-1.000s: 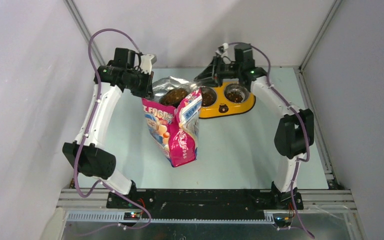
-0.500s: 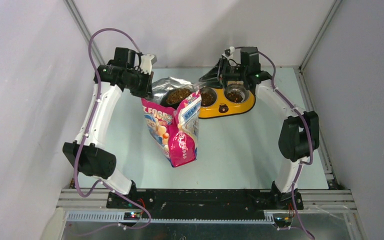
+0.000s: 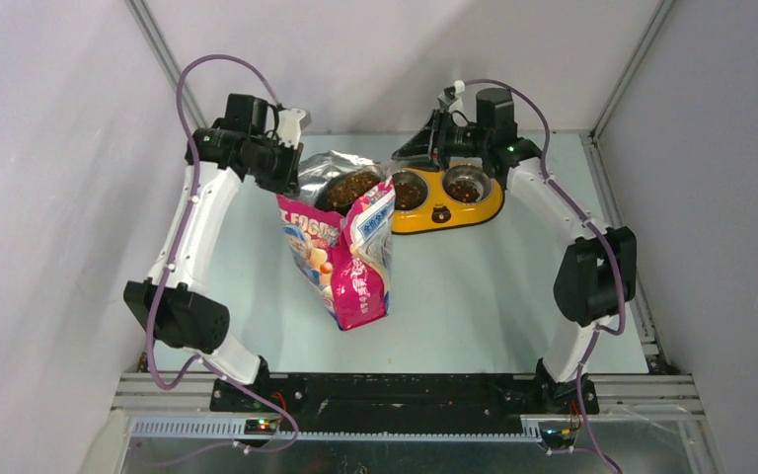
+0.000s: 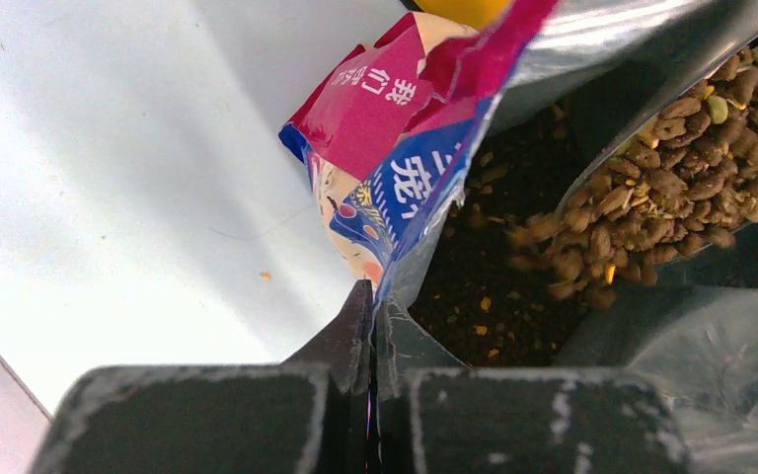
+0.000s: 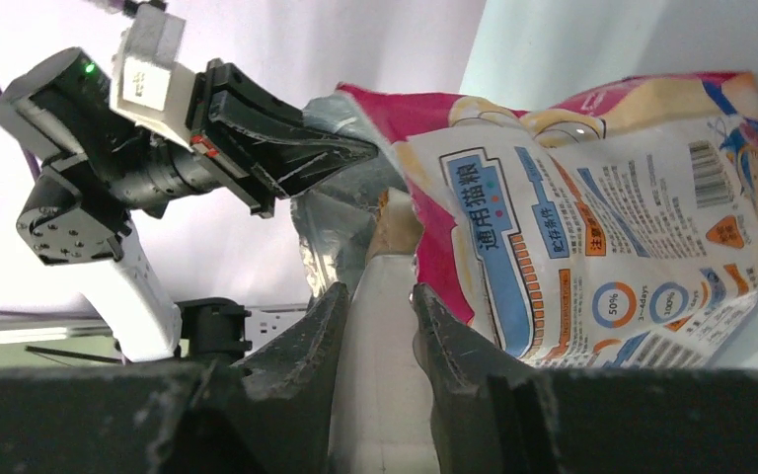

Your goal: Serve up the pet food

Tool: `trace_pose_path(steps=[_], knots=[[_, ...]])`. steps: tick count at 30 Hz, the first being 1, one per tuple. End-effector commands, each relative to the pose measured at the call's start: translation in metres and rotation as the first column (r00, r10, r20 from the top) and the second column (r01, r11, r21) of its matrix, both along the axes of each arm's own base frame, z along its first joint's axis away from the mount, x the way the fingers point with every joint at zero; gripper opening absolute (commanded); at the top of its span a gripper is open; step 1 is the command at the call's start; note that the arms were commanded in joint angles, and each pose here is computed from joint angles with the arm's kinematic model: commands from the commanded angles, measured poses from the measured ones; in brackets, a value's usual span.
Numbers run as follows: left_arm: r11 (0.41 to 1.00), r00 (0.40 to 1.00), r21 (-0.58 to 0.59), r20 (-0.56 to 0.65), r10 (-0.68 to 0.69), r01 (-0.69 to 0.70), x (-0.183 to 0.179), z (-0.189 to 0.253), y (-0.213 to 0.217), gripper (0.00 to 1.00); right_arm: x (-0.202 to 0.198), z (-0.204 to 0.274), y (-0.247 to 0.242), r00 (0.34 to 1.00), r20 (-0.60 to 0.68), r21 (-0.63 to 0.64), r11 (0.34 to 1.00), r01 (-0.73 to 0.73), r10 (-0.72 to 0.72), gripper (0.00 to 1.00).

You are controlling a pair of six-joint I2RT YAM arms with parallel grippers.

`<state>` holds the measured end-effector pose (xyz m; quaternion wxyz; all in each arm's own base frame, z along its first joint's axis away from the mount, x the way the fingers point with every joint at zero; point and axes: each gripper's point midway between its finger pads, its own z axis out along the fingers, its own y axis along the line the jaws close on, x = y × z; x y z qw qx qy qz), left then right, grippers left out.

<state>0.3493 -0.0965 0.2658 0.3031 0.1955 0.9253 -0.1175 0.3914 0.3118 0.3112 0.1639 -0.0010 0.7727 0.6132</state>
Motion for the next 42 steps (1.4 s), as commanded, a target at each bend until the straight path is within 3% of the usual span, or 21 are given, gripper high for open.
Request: trace_pose_path(steps=[1, 8, 11, 14, 16, 22, 25, 29, 33, 36, 39, 42], knots=[[0.999, 0.993, 0.038, 0.115, 0.007, -0.011, 0.014, 0.023, 0.011, 0.0, 0.005, 0.009, 0.001, 0.996, 0.086, -0.015, 1.0, 0.023, -0.022, 0.0], [0.999, 0.994, 0.033, 0.11, 0.005, -0.008, 0.013, 0.021, 0.01, 0.0, 0.007, 0.005, 0.007, 0.999, 0.042, 0.04, 0.999, -0.002, 0.0, 0.0], [0.999, 0.994, 0.034, 0.109, 0.005, -0.009, 0.012, 0.02, 0.01, 0.0, 0.008, 0.006, 0.008, 0.991, 0.134, -0.04, 0.999, 0.004, 0.002, 0.0], [0.999, 0.994, 0.032, 0.111, 0.005, -0.009, 0.012, 0.02, 0.011, 0.0, 0.004, 0.019, 0.013, 0.988, 0.15, 0.02, 0.999, -0.035, 0.032, 0.0], [0.999, 0.994, 0.031, 0.11, 0.005, -0.009, 0.012, 0.019, 0.01, 0.0, 0.008, 0.018, 0.012, 0.976, 0.215, -0.041, 0.999, -0.003, 0.012, 0.0], [1.0, 0.993, 0.025, 0.119, 0.001, -0.004, 0.013, 0.022, 0.009, 0.0, 0.0, 0.024, 0.018, 0.973, 0.227, -0.031, 0.999, -0.031, 0.038, 0.0], [1.0, 0.993, 0.021, 0.118, 0.0, -0.003, 0.013, 0.021, 0.008, 0.0, 0.003, 0.021, 0.014, 0.962, 0.272, -0.092, 0.996, 0.015, 0.011, 0.0], [1.0, 0.993, 0.015, 0.121, 0.0, -0.002, 0.011, 0.022, 0.008, 0.0, 0.002, 0.035, 0.014, 0.984, 0.177, 0.086, 0.996, -0.02, 0.004, 0.0], [1.0, 0.993, 0.014, 0.119, 0.0, -0.002, 0.011, 0.021, 0.007, 0.0, 0.002, 0.02, 0.015, 0.967, 0.253, -0.047, 0.999, -0.002, 0.014, 0.0], [1.0, 0.993, 0.013, 0.117, 0.0, -0.001, 0.01, 0.02, 0.007, 0.0, 0.001, 0.036, 0.017, 0.956, 0.293, -0.034, 0.999, 0.0, 0.01, 0.0], [1.0, 0.994, 0.017, 0.112, 0.001, -0.003, 0.009, 0.018, 0.008, 0.0, 0.005, 0.051, 0.02, 0.982, 0.191, 0.125, 0.992, -0.02, -0.004, 0.0], [1.0, 0.994, 0.026, 0.11, 0.003, -0.006, 0.008, 0.018, 0.01, 0.0, 0.002, 0.031, 0.018, 0.999, 0.03, 0.184, 0.983, -0.027, 0.022, 0.0]])
